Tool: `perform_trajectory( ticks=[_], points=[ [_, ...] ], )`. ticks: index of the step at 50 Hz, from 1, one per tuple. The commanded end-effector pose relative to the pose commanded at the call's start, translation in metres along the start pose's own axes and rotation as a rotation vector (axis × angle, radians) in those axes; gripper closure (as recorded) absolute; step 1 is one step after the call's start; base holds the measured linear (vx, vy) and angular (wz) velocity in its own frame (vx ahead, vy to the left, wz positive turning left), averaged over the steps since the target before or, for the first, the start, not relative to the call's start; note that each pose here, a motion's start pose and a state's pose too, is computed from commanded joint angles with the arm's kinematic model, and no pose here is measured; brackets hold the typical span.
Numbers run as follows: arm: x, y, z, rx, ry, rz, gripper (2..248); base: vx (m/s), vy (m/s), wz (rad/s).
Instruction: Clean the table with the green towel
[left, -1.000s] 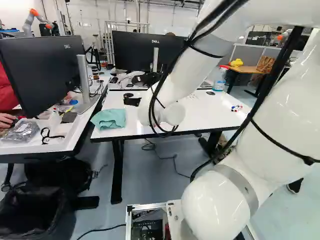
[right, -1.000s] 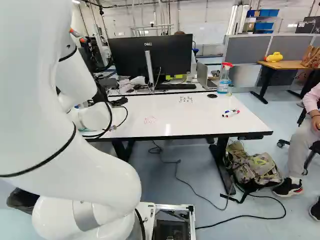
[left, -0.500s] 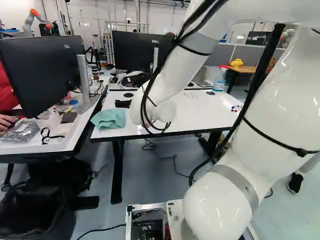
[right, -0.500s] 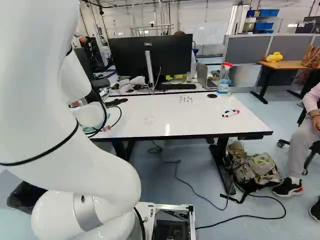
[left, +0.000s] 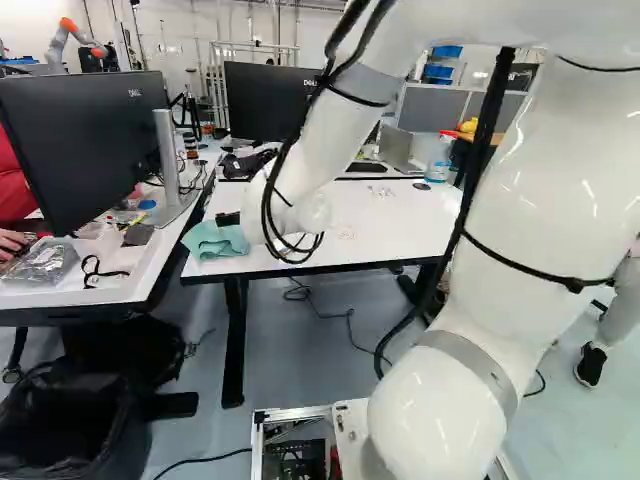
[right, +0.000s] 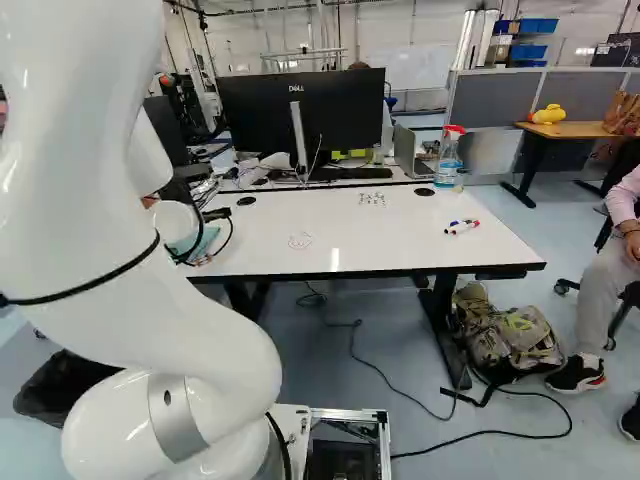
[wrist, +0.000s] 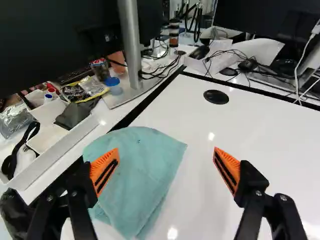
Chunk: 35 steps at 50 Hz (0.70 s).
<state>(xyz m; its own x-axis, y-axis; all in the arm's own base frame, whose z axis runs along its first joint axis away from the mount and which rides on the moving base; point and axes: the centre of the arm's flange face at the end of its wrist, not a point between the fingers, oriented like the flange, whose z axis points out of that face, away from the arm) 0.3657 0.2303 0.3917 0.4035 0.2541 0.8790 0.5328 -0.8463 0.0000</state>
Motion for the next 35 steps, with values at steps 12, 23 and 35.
perform_trajectory(
  ticks=[12, 23, 35],
  points=[
    [0.003, -0.011, 0.019, 0.021, -0.073, -0.012, 3, 0.000, 0.000, 0.000],
    [0.004, -0.022, 0.033, 0.041, -0.139, -0.026, 3, 0.000, 0.000, 0.000],
    [-0.002, -0.025, 0.034, 0.044, -0.216, -0.030, 3, 0.000, 0.000, 0.000]
  ],
)
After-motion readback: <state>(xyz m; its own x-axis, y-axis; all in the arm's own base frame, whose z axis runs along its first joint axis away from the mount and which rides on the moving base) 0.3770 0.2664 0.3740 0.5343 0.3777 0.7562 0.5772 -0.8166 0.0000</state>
